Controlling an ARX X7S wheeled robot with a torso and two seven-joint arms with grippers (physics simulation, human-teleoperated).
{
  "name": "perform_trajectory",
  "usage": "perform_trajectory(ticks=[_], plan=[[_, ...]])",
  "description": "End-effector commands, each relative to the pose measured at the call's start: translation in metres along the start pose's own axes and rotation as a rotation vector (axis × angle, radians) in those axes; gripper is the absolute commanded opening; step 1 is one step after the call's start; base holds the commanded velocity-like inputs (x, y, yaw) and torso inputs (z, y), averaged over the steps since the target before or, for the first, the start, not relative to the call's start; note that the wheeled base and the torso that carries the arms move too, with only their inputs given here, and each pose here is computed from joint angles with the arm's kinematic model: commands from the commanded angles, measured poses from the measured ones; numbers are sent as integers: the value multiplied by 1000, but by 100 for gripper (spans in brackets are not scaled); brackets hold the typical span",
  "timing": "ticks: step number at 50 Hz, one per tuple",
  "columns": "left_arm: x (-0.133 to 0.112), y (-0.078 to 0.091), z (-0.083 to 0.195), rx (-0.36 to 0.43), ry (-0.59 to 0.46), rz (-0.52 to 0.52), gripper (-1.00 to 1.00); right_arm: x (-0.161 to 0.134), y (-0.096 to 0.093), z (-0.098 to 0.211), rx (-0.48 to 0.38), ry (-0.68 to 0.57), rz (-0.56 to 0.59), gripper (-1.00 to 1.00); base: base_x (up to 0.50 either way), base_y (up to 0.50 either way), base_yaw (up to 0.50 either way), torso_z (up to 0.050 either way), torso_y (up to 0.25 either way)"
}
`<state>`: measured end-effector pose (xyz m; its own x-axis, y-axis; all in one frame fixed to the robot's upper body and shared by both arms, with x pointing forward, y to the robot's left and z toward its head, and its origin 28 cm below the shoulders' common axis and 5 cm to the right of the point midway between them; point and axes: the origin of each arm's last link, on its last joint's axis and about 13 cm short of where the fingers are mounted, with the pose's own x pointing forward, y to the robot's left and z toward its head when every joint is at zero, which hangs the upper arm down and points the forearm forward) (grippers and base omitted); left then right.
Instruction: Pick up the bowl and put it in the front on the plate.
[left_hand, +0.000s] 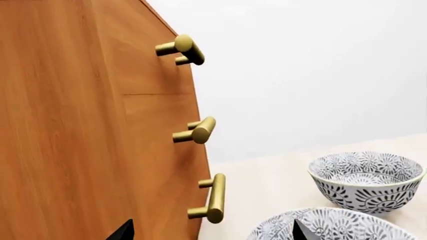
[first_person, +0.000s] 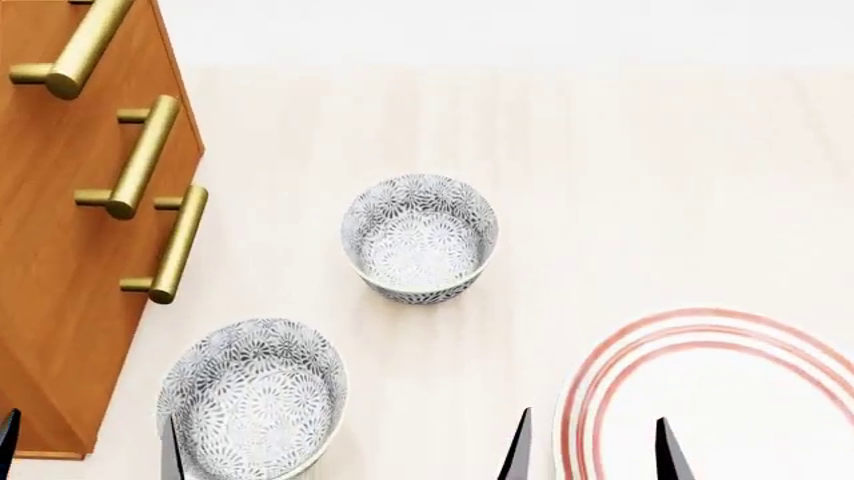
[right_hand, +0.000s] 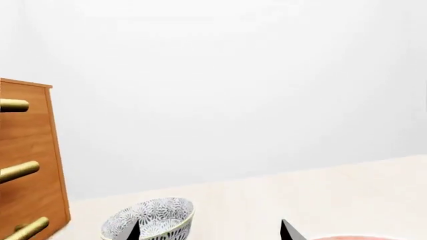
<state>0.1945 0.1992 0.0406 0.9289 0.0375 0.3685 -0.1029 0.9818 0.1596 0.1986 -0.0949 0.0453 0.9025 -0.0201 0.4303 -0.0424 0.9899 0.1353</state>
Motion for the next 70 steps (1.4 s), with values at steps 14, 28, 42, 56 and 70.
perform_trajectory(ticks=[14, 28, 42, 56, 70], plan=[[0, 2, 2, -21, -21, 7, 100, 5, 1, 3, -4, -12, 3, 100, 0, 0, 0, 0, -54], [0, 1, 0, -26, -13, 5, 100, 66, 7, 26, -18, -26, 0, 100, 0, 0, 0, 0, 0], [1, 1, -3, -43, 16, 4, 100, 162, 24, 45, 21, 218, 56, 100, 0, 0, 0, 0, 0], [1, 3, -5, -53, 32, 11, 100, 233, 37, 30, -12, 392, 44, 100, 0, 0, 0, 0, 0], [2, 2, -8, -47, 49, 7, 100, 269, 44, 30, 61, 506, 17, 100, 0, 0, 0, 0, 0]])
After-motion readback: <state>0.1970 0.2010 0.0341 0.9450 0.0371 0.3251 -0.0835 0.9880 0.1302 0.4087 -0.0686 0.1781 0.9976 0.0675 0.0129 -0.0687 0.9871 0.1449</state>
